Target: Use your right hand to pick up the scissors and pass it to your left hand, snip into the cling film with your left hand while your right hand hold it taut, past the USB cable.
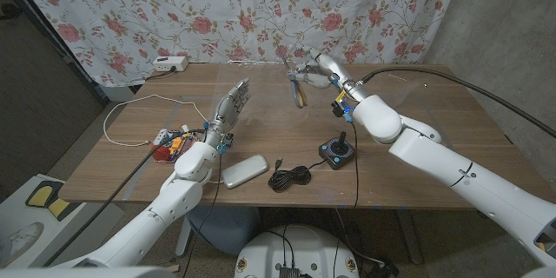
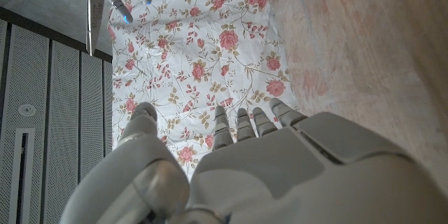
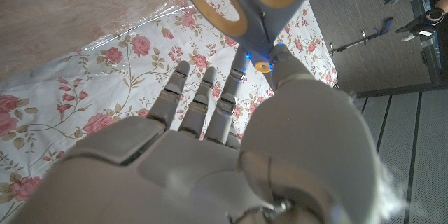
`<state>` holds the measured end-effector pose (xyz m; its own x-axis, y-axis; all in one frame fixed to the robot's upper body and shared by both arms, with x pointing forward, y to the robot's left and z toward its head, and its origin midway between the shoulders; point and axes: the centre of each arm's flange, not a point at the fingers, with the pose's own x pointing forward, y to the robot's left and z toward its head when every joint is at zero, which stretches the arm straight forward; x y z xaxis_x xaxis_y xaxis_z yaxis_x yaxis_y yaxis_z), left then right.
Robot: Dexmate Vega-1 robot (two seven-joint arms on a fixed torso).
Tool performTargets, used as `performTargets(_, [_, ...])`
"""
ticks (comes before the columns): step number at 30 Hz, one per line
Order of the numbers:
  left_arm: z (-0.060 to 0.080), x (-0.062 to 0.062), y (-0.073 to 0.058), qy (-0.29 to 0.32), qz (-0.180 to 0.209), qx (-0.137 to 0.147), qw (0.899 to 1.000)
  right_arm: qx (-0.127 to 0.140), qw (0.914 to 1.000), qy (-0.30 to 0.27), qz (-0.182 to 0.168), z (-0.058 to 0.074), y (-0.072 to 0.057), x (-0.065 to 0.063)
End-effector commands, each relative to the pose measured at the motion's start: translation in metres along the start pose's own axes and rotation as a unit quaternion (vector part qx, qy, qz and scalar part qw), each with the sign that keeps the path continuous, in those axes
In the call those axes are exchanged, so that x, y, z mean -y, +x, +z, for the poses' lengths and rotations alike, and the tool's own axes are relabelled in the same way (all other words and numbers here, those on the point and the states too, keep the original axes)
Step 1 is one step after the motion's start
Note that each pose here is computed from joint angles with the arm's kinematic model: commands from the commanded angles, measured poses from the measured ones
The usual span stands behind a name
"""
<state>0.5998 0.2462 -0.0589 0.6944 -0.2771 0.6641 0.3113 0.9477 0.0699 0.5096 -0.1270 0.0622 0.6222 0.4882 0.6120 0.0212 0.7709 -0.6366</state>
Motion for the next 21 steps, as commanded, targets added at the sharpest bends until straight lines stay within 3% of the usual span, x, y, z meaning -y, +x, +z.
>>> performTargets(1, [0.010, 0.013, 0.000, 0.007, -0.013, 0.014, 1.000, 0.018, 0.9994, 0.026, -0.012, 0.003, 0.002, 0.012])
performTargets(12, [0.012, 0.023, -0.001, 0.004, -0.030, 0.026, 0.999, 0.030, 0.9961, 0.082, -0.002, -0.006, 0.008, 0.014])
performTargets(21, [0.009, 0.030, 0.001, 0.023, -0.048, 0.041, 0.998, 0.034, 0.9947, 0.096, -0.012, -0.008, 0.011, 0.016])
